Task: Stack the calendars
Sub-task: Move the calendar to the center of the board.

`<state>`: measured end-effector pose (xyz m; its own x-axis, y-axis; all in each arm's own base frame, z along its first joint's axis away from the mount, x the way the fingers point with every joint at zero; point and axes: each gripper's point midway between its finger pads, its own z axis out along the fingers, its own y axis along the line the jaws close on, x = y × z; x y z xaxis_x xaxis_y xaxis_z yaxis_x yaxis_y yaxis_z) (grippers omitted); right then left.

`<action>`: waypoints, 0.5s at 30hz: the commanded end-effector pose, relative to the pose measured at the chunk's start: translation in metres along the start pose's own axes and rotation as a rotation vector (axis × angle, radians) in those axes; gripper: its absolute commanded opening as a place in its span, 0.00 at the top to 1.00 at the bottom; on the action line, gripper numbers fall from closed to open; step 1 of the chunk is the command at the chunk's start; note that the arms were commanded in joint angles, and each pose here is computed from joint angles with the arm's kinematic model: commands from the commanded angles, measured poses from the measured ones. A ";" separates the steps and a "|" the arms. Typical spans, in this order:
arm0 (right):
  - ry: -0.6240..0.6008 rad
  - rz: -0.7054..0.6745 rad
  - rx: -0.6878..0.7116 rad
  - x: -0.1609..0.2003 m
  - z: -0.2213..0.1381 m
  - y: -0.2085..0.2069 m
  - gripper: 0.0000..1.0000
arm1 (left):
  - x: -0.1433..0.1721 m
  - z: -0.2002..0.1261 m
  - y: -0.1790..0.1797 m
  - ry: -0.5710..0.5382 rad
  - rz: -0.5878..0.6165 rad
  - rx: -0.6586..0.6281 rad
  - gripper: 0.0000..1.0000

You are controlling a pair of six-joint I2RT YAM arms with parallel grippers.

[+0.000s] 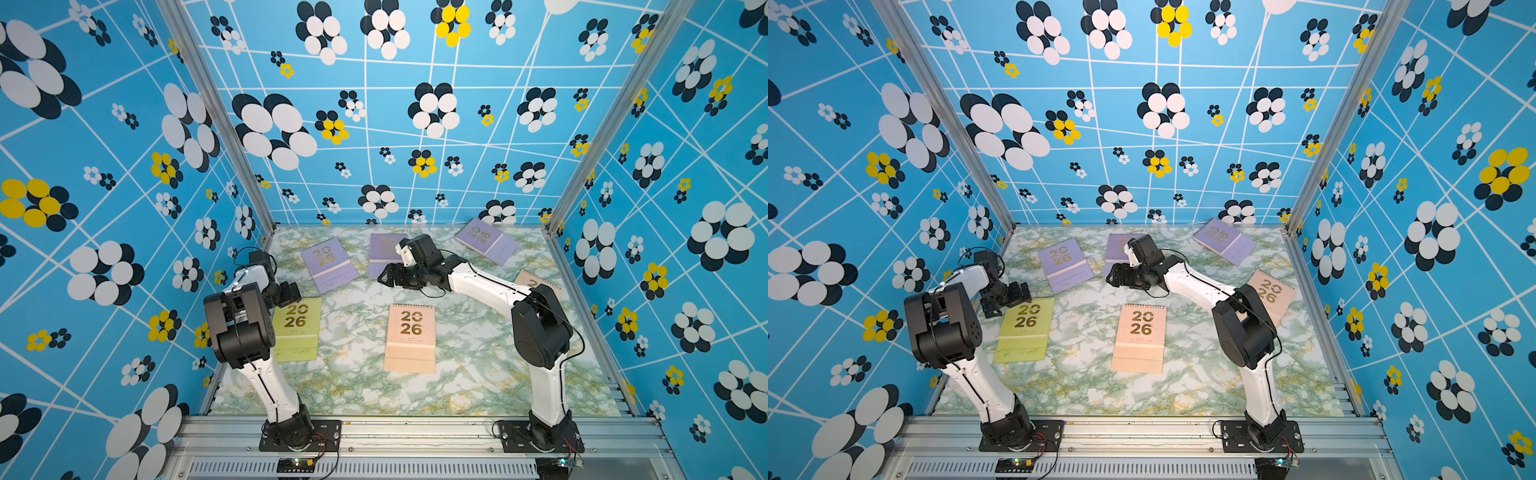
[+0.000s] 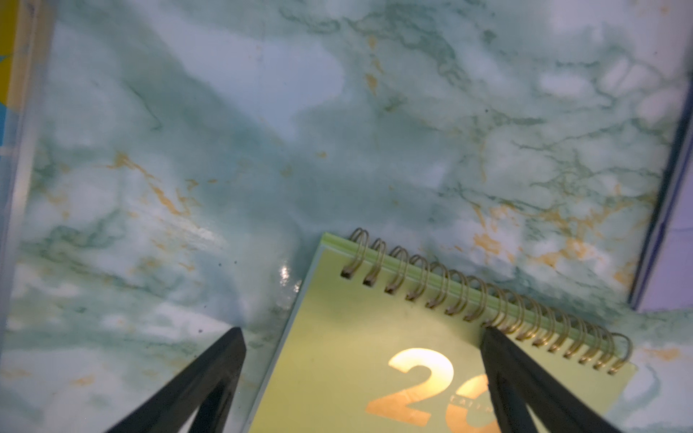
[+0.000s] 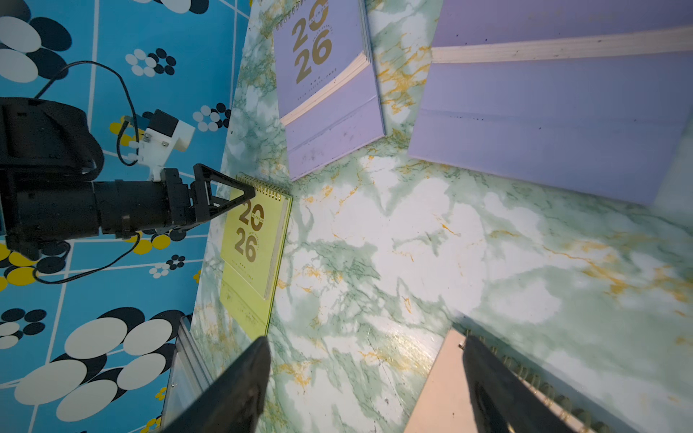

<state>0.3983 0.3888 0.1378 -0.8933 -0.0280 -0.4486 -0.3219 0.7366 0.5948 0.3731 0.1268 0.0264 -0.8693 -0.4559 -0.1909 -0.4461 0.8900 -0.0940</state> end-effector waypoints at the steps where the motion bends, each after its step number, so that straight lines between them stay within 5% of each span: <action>1: -0.013 -0.017 0.013 -0.003 -0.011 -0.001 0.18 | 0.024 0.016 -0.005 0.072 0.021 -0.011 0.01; 15: -0.007 -0.008 -0.014 -0.003 -0.004 0.002 0.18 | 0.037 0.004 -0.022 0.066 0.034 -0.012 0.00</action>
<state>0.3981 0.3891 0.1379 -0.8936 -0.0284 -0.4480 -0.3222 0.7354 0.5961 0.3720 0.1047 0.0266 -0.8794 -0.4306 -0.2031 -0.4203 0.9025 -0.0937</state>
